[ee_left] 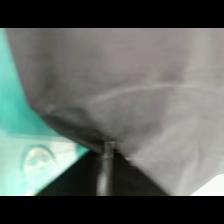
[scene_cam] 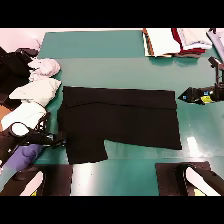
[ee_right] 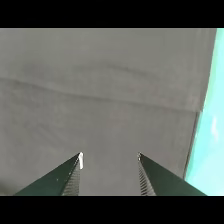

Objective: Fold the shirts.

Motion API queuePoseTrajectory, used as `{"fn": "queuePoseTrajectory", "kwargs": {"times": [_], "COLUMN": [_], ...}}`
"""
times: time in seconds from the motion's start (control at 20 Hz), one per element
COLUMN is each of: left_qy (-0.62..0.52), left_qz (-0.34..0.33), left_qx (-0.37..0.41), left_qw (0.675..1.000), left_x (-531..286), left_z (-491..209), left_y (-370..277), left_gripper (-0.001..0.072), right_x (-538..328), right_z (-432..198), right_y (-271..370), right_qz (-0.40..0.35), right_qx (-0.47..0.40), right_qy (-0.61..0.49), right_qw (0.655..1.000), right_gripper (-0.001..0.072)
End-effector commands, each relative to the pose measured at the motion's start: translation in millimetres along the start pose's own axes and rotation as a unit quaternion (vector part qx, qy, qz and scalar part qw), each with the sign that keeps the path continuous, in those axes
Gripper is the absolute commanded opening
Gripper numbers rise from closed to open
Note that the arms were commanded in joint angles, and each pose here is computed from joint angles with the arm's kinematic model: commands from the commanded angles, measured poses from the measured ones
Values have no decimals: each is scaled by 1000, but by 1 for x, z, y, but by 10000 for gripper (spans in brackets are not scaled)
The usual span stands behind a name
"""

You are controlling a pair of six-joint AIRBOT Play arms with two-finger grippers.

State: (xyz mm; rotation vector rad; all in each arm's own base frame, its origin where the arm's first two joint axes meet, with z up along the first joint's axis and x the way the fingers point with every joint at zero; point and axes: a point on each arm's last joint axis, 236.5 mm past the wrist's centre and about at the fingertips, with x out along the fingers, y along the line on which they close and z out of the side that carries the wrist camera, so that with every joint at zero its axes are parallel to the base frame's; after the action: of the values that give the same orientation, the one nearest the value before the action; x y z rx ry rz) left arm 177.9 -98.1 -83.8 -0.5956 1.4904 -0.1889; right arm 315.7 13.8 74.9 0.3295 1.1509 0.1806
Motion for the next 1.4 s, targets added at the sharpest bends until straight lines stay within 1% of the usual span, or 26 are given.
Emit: {"fn": "queuePoseTrajectory", "kwargs": {"times": [0.0, 0.1, 0.2, 0.25, 0.4, 0.5, 0.6, 0.65, 0.7, 0.75, 0.9, 0.95, 1.0, 1.15, 1.25, 1.35], "left_qy": [6, -8, -20, -25, -34, -37, -44, -48, -51, -51, -34, -27, -25, -35, -33, -40], "left_qz": [-16, -18, -22, -23, -25, -24, -21, -21, -21, -20, 1, 7, 10, 30, 26, 22], "left_qx": [30, 59, 76, 80, 90, 90, 91, 91, 90, 91, 100, 104, 111, 122, 128, 131], "left_qw": [999, 998, 997, 996, 995, 995, 995, 995, 994, 994, 994, 994, 993, 992, 991, 990], "left_x": [-9, -25, -38, -42, -44, -44, -44, -44, -45, -44, -47, -51, -57, -76, -85, -89], "left_z": [1, 12, 21, 25, 29, 31, 34, 36, 37, 37, 31, 29, 25, 6, -9, -8], "left_y": [-13, -25, -35, -38, -40, -40, -39, -39, -39, -38, -30, -30, -31, -28, -31, -36], "left_gripper": [25, 24, 24, 25, 25, 25, 25, 25, 25, 25, 24, 24, 23, 23, 24, 24], "right_x": [-1, 6, 13, 18, 38, 52, 64, 70, 76, 81, 80, 75, 70, 35, 15, 2], "right_z": [-25, -64, -126, -157, -213, -227, -226, -224, -222, -220, -211, -202, -191, -179, -178, -167], "right_y": [-14, -47, -84, -95, -97, -92, -83, -77, -70, -64, -53, -50, -47, -53, -58, -68], "right_qz": [-7, -43, -89, -93, -57, -41, -23, -14, -4, 2, 0, -3, -10, -62, -94, -129], "right_qx": [23, 56, 100, 132, 202, 218, 216, 209, 201, 189, 134, 113, 92, 36, 16, 7], "right_qy": [40, 83, 153, 188, 245, 259, 261, 264, 267, 272, 282, 274, 258, 236, 223, 189], "right_qw": [999, 994, 979, 969, 947, 940, 941, 941, 942, 944, 950, 955, 962, 969, 970, 973], "right_gripper": [406, 405, 421, 532, 526, 502, 488, 443, 442, 390, 119, 44, 18, 18, 18, 17]}}
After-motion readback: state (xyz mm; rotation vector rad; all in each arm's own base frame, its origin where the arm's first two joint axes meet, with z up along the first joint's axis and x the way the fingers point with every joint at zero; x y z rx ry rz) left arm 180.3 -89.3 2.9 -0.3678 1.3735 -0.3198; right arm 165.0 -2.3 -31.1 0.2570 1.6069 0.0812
